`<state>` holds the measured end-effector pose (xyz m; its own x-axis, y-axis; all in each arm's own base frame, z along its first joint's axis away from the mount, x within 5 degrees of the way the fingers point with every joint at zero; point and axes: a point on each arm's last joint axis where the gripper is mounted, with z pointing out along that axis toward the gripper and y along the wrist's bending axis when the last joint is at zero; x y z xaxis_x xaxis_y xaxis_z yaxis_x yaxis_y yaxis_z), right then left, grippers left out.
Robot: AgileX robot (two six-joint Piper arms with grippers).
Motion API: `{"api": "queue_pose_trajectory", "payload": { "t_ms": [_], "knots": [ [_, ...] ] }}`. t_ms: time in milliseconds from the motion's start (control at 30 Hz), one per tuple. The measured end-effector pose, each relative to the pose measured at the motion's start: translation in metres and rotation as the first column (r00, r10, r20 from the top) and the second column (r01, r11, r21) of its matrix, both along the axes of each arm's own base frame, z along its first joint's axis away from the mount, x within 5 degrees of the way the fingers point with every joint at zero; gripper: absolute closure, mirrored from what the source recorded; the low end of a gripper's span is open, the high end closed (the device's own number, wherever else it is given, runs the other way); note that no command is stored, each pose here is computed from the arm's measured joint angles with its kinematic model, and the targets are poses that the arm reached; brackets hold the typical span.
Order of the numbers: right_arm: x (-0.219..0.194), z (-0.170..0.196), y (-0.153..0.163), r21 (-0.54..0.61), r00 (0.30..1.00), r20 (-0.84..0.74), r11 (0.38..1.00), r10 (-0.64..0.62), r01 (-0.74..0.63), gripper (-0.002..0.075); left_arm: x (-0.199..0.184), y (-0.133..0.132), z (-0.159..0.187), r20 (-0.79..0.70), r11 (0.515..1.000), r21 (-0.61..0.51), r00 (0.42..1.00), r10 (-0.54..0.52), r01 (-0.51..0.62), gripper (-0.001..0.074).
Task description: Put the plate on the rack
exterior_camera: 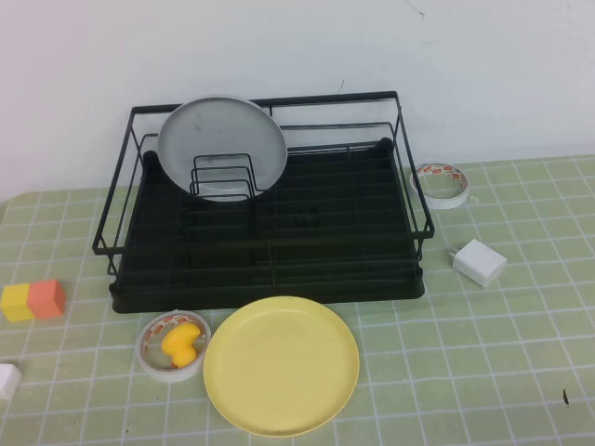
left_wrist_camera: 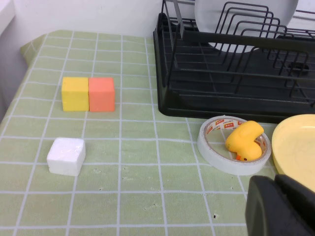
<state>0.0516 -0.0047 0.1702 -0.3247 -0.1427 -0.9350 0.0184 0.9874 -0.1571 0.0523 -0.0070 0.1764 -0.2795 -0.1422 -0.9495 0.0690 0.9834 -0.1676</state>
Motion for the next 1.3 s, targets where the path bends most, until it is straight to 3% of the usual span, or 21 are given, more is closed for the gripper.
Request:
{"api": "queue_pose_trajectory", "payload": {
  "t_ms": [1133,1300],
  "knots": [
    [0.0000,0.0000,-0.0003,-0.011,1.000,-0.001,1.000,0.000,0.000,0.0728,0.0000,-0.0002,0.0000,-0.001,1.000,-0.006,1.000,-0.001,0.001,0.0738],
    [0.0013,0.0028,-0.0005,-0.027,0.999,0.040,1.000,0.003,-0.002,0.0728,0.0018,-0.0008,0.0064,0.078,0.999,-0.054,0.997,0.006,-0.002,0.0737]
  ]
}}
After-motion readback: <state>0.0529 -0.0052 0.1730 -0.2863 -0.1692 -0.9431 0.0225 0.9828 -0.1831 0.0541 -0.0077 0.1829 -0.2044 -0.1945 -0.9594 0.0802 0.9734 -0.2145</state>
